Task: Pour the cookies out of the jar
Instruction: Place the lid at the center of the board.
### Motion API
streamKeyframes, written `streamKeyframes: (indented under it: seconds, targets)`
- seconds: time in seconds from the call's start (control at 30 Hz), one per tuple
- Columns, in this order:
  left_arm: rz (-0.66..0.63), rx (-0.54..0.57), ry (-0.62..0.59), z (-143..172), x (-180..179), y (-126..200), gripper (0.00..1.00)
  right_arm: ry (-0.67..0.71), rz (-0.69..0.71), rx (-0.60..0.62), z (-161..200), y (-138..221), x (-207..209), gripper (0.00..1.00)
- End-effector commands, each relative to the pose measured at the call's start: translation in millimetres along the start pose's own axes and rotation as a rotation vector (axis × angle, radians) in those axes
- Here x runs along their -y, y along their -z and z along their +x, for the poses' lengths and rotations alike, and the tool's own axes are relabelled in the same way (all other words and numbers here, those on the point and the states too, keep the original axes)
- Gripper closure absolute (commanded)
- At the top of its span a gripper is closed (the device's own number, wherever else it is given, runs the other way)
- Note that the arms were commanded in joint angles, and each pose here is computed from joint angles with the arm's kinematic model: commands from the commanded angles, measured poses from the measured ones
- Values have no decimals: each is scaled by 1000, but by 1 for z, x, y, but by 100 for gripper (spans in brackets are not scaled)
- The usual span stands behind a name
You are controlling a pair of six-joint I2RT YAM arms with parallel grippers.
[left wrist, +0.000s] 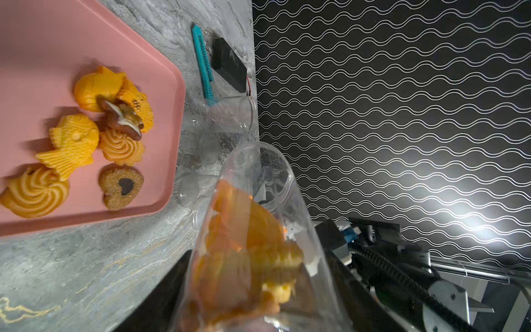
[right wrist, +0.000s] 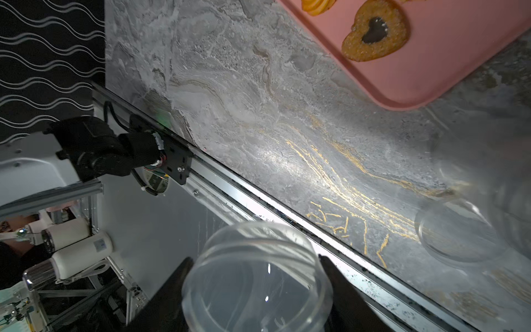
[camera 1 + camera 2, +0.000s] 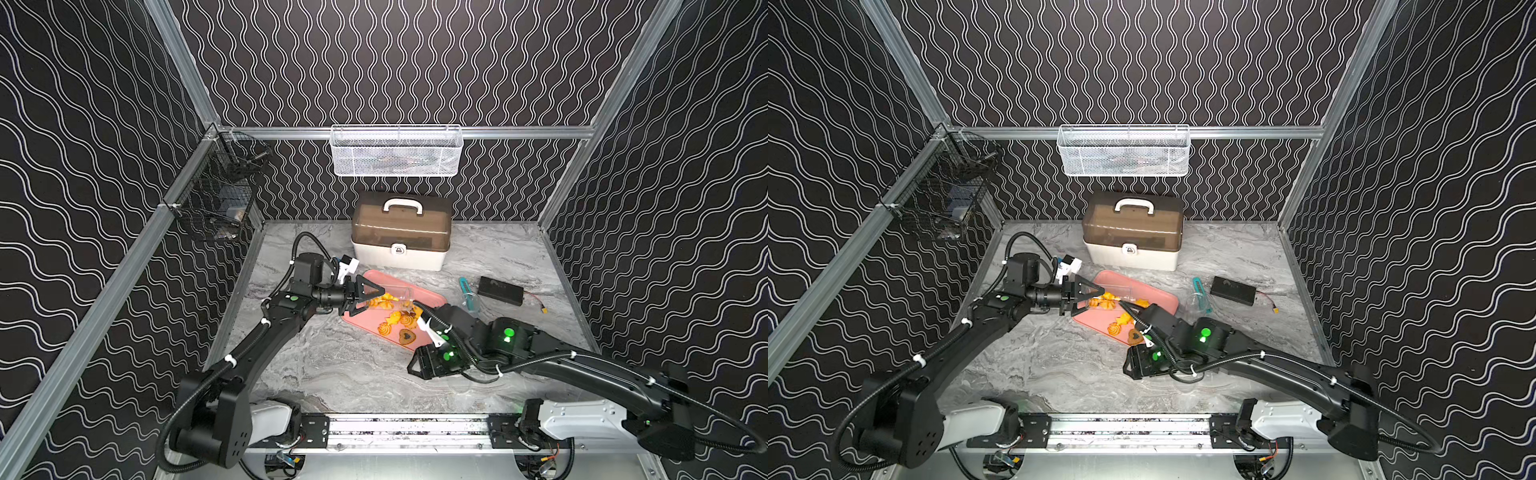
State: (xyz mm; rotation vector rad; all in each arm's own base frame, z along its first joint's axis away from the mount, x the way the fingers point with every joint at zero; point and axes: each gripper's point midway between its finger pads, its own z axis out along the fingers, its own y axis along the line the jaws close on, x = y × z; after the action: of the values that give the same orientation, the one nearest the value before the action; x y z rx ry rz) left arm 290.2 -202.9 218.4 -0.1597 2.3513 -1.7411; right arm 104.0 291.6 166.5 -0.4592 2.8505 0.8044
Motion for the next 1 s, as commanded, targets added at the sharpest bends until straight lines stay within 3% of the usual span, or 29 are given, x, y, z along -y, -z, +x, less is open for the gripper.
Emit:
streamKeyframes:
  seconds: [0.0, 0.17, 0.37, 0.8, 0.97]
  targets:
    - [27, -5, -41, -9, -9, -6, 33, 13, 3, 9, -4, -20, -6, 39]
    - [-28, -7, 15, -18, -55, -16, 34, 26, 30, -22, 0, -42, 1, 39]
    - [-111, -6, 39, -26, -86, -19, 34, 19, 107, -76, 8, -66, 19, 39]
    - [-320, -16, 35, -33, -114, -6, 34, 26, 306, -142, 10, -96, 53, 38]
    - [-377, -24, 30, -35, -119, -2, 34, 38, 361, -166, 9, -102, 58, 32]
